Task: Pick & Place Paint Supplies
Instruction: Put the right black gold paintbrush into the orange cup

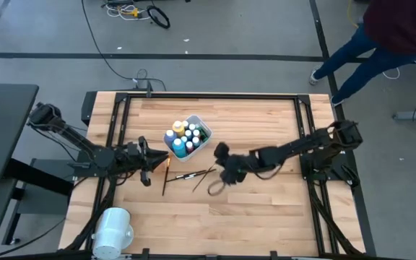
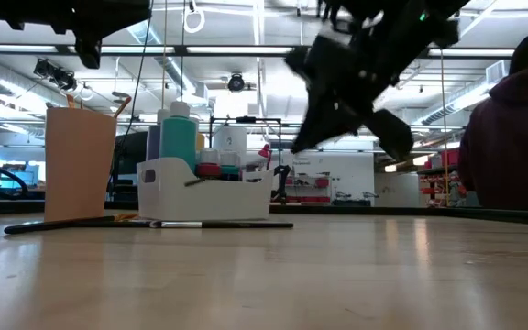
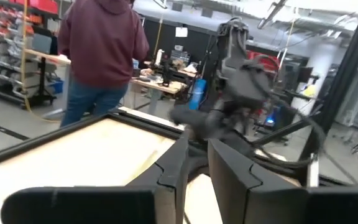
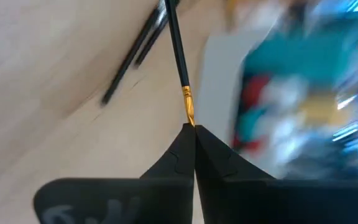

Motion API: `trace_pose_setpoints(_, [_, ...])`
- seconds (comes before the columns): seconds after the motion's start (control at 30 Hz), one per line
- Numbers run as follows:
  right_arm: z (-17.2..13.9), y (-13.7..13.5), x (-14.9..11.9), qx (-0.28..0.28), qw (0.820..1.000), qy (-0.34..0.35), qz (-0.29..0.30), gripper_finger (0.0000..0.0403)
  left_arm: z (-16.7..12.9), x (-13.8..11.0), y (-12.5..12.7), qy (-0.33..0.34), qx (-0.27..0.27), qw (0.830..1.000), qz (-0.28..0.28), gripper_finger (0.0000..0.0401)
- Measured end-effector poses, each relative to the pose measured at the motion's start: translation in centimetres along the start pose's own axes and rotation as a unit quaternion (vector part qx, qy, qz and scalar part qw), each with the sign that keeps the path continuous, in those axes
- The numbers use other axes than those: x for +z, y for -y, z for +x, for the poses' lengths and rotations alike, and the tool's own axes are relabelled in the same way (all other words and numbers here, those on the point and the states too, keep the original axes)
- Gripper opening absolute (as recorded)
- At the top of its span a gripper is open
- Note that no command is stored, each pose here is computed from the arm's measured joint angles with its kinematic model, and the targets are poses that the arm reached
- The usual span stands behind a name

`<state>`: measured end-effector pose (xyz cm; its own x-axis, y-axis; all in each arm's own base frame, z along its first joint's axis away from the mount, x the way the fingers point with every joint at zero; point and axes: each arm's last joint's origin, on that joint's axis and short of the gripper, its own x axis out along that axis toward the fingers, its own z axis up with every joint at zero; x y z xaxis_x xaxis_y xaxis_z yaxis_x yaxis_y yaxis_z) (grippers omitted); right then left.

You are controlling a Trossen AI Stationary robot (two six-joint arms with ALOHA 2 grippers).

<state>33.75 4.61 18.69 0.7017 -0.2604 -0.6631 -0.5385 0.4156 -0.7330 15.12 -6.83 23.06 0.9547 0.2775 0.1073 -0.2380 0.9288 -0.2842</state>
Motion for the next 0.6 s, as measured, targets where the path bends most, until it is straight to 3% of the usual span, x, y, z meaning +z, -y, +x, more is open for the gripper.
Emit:
trace_pose_setpoints(0.1, [-0.9, 0.1, 2.3, -0.071, 0.991, 0.021, -0.107, 0.0000, 0.4, 0.0, -0.3, -0.001, -0.012, 1.000, -0.014, 0.0085])
trace_pose_setpoints(0.23, [-2.1, 0.9, 4.4, -0.163, 0.962, 0.044, -0.214, 0.0000, 0.9, 0.1, -0.7, -0.005, -0.043, 0.998, -0.035, 0.0112])
trace_pose_setpoints(0.37, [-3.0, 2.0, 5.4, -0.238, 0.929, 0.058, -0.276, 0.0000, 1.5, 0.2, -1.2, -0.015, -0.069, 0.996, -0.064, 0.0143])
trace_pose_setpoints(0.6, [-3.7, 3.0, 5.9, -0.305, 0.880, 0.065, -0.358, 0.0000, 2.7, 0.1, -1.8, -0.049, -0.114, 0.985, -0.119, 0.0177])
